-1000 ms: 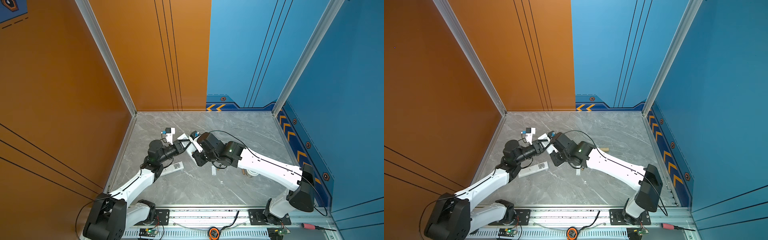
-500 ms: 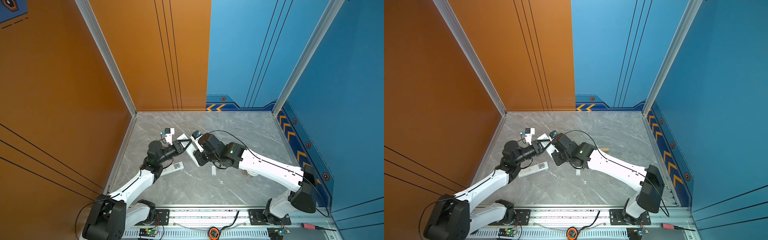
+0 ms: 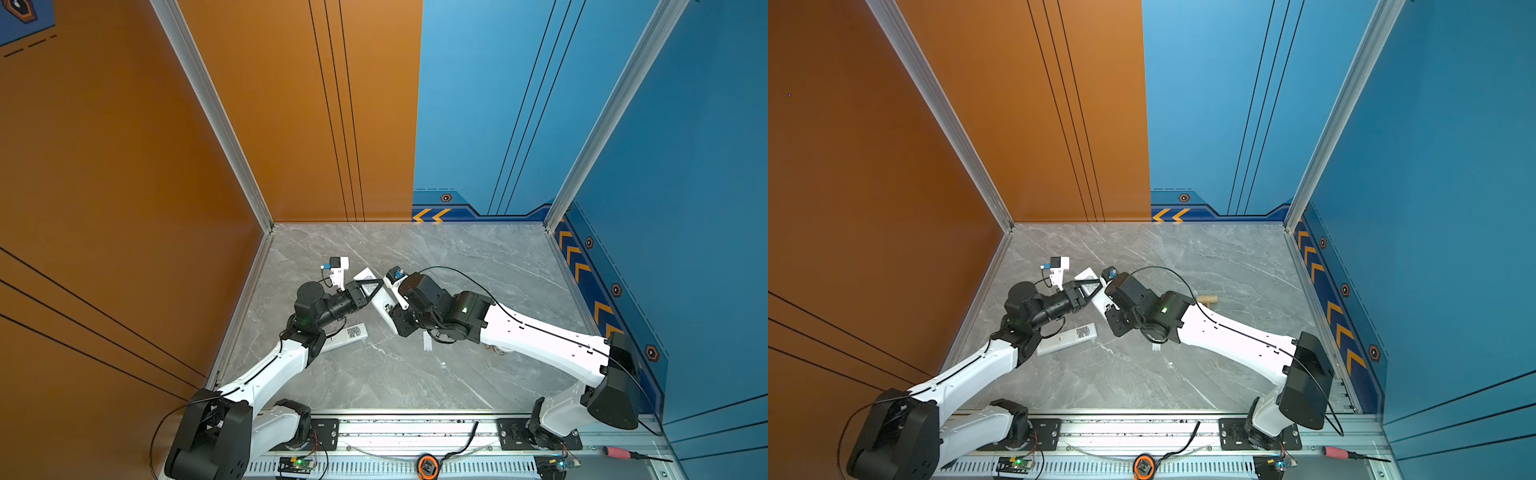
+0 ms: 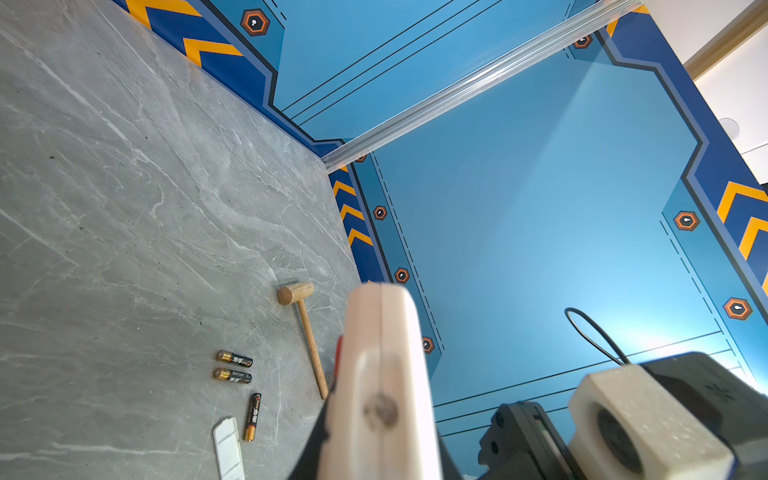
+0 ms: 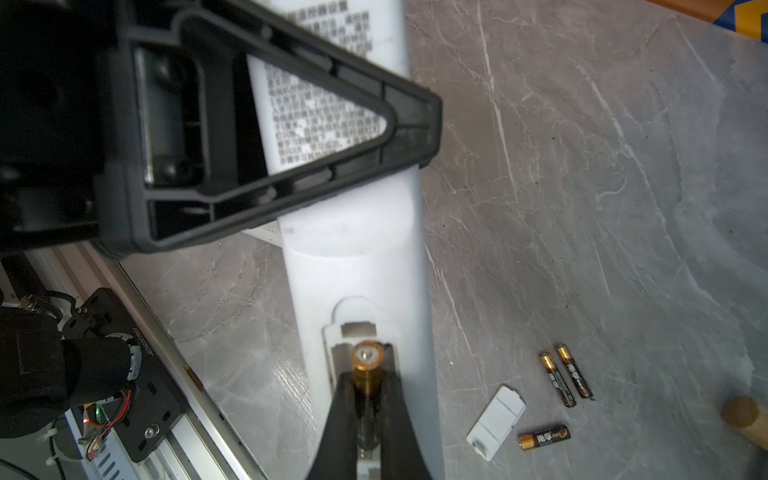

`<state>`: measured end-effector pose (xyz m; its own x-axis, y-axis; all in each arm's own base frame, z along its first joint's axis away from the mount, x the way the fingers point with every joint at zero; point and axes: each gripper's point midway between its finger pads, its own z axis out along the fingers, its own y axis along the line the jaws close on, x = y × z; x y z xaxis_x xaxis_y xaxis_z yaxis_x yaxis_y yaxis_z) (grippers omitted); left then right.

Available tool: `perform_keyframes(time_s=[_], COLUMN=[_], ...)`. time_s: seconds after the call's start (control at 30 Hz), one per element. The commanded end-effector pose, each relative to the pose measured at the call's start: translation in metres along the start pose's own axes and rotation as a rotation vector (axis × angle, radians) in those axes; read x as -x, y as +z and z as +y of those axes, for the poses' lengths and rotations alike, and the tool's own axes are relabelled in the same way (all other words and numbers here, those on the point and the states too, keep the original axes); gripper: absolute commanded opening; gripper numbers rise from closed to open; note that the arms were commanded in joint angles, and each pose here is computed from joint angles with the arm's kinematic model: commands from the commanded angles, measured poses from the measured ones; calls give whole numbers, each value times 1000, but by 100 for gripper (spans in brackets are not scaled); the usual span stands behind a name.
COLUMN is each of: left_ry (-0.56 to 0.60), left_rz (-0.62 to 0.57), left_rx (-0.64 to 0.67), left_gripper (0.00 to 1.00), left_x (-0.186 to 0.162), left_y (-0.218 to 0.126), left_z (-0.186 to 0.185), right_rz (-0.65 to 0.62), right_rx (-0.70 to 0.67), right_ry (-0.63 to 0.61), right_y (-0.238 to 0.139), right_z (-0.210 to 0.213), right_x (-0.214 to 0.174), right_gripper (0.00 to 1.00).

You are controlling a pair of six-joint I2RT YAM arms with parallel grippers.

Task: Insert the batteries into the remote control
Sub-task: 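Lower the battery into the compartment slot with the right gripper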

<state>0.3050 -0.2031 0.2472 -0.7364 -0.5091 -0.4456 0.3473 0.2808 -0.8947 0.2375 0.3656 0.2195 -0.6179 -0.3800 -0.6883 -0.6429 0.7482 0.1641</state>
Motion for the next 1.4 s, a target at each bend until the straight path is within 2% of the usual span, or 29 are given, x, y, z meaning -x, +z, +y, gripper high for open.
perform_keyframes(time_s=[0.0,0.37,0.8,1.13,1.37], left_ry=[36,38,42,47,53], left_rz=[-23,-23,-30,-35,-23], left_rx=[-80,-84,-86,-87,-86], left_gripper=[0,0,0,0,0], left_x=[8,7,9,8,8], left_y=[-5,-7,-11,-13,-12], left_z=[-25,-25,-25,-26,-25], right_rz=[44,14,38,51,53], right_rx=[22,76,120,110,68], right_ry=[18,79,99,101,46], right_y=[5,5,3,3,-10], right_z=[5,17,22,21,15], right_x=[-17,-13,-24,-29,-24], right_gripper=[0,5,23,24,42])
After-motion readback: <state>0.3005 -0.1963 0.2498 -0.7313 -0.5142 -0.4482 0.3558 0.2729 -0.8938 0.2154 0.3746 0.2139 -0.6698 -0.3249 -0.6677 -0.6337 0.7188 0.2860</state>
